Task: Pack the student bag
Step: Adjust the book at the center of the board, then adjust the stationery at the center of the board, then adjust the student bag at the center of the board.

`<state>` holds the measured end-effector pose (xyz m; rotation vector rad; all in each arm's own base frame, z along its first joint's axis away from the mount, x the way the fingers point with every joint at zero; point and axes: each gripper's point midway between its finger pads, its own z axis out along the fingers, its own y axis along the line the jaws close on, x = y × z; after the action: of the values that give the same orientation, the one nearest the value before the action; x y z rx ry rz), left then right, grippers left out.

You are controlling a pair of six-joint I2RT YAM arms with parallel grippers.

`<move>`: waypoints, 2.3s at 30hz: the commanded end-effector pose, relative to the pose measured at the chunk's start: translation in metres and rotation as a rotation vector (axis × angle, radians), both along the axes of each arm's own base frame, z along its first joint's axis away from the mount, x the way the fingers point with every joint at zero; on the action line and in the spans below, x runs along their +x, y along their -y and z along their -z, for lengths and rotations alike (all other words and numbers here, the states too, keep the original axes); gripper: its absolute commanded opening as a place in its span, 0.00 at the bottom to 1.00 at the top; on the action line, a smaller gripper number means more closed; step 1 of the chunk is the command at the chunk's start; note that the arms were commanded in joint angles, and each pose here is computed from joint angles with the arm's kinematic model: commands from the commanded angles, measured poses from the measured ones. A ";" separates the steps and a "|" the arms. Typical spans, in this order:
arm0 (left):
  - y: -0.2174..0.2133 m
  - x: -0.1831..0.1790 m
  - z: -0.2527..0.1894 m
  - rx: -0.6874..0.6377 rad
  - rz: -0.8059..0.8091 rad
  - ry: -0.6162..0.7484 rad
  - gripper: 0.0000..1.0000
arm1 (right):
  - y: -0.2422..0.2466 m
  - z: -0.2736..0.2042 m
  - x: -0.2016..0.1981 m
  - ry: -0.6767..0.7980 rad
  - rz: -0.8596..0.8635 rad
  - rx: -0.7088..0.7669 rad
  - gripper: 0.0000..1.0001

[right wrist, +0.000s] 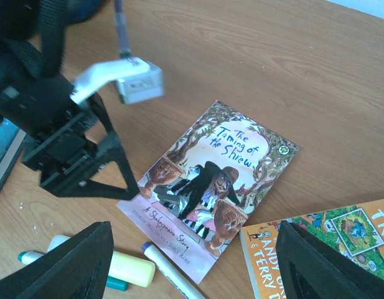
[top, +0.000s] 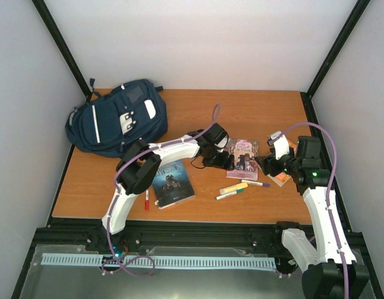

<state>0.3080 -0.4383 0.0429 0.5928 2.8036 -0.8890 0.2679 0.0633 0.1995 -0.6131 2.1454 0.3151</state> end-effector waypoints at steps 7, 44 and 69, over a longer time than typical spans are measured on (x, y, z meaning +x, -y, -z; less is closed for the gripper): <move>-0.108 0.029 -0.023 0.198 -0.277 0.038 0.87 | -0.001 0.000 -0.001 0.009 -0.009 0.009 0.74; -0.286 0.043 -0.080 0.371 -0.560 0.174 0.89 | -0.005 -0.002 -0.004 0.014 -0.034 0.018 0.74; -0.588 -0.070 -0.028 0.673 -1.721 -0.035 1.00 | -0.023 -0.001 -0.010 -0.008 -0.123 0.035 0.74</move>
<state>0.2435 0.1431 0.0831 -1.4486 2.3058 0.4585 0.2617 0.0798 0.2005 -0.6901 2.1156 0.3919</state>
